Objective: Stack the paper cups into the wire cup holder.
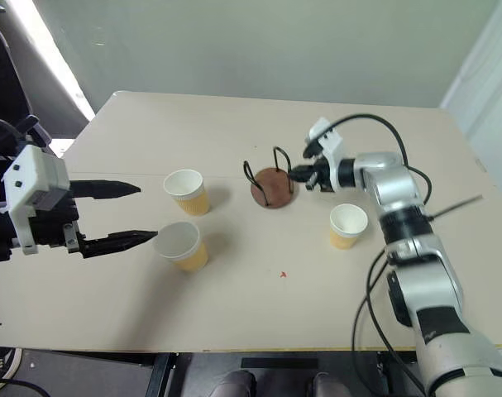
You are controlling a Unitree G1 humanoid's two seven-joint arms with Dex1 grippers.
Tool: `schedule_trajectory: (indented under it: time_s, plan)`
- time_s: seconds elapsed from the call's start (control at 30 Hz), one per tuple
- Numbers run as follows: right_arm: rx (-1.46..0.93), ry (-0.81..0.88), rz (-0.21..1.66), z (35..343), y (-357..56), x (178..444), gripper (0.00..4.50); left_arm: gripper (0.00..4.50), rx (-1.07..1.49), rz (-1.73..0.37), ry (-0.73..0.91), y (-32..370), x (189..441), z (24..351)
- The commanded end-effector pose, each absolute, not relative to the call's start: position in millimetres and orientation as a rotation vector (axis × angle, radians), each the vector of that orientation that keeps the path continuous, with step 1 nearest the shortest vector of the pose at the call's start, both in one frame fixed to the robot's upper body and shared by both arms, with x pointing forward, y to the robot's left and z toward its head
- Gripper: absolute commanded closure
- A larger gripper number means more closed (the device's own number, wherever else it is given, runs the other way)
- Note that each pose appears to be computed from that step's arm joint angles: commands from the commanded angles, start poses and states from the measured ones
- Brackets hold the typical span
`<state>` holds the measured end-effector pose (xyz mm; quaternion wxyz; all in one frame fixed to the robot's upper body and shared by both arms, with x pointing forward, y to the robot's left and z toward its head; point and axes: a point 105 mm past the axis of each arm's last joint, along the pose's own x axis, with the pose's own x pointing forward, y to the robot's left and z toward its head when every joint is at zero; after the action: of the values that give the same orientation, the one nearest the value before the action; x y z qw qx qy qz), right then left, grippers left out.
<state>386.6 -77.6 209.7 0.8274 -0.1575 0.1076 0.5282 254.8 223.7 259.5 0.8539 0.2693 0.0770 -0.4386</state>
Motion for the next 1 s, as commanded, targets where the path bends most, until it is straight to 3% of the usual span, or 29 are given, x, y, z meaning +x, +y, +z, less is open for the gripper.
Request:
schedule_trajectory:
  time_s: [0.03, 0.17, 0.33, 1.0]
  plan:
    - [-0.369, 0.255, 1.229, 207, -70, 348, 4.48, 0.0, 0.593, -0.969, 0.132, 216, 258, 266]
    - [-0.356, 0.263, 1.15, 203, -72, 353, 4.48, 0.0, 0.593, -0.989, 0.13, 212, 265, 263]
    - [-0.305, 0.238, 0.992, 214, -77, 383, 4.48, 0.0, 0.603, -0.998, 0.116, 209, 271, 267]
    - [-0.134, 0.532, 1.198, 233, -84, 306, 4.48, 0.0, 0.617, -1.268, 0.204, 174, 242, 241]
